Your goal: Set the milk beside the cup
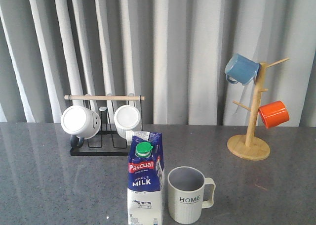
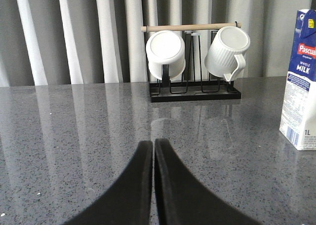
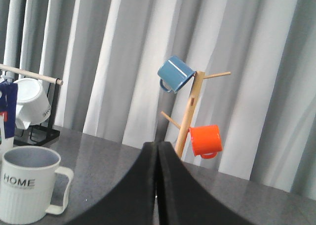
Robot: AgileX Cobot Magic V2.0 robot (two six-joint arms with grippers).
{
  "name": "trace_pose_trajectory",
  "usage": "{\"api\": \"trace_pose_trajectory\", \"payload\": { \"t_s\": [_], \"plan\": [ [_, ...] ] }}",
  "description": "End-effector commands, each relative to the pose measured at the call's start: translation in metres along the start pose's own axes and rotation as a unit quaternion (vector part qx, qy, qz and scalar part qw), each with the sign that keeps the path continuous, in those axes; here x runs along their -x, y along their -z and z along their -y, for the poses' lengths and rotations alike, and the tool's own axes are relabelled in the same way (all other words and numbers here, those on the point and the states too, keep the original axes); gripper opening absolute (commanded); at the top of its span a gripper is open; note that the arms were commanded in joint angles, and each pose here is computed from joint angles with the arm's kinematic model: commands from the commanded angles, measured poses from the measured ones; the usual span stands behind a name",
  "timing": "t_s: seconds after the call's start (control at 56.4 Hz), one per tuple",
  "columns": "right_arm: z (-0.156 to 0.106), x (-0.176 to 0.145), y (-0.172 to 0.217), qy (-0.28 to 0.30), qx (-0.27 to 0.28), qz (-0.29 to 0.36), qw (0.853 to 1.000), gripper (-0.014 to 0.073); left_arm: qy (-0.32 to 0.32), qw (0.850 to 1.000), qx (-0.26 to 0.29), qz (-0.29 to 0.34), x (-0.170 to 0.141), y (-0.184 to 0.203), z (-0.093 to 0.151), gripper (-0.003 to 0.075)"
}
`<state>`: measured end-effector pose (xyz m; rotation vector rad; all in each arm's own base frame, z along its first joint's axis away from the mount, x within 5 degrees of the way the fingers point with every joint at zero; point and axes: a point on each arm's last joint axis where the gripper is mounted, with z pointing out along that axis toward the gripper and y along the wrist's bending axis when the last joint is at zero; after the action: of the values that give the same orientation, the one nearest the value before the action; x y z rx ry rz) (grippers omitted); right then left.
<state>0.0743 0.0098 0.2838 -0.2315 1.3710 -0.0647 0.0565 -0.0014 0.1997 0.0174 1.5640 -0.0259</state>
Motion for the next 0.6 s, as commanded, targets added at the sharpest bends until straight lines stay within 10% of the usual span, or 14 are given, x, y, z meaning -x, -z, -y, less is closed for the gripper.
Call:
{"api": "trace_pose_trajectory", "payload": {
  "t_s": [0.0, 0.585],
  "plan": [
    [-0.003, -0.015, 0.015, -0.011, -0.01, 0.037, 0.999, -0.0008, 0.004, 0.999, -0.002, 0.05, 0.014, 0.002, 0.0, -0.0006],
    [-0.01, -0.07, 0.033, -0.08, -0.034, -0.019, 0.996, -0.0008, 0.004, 0.999, -0.002, 0.05, 0.014, 0.002, 0.0, -0.0006]
  ]
}}
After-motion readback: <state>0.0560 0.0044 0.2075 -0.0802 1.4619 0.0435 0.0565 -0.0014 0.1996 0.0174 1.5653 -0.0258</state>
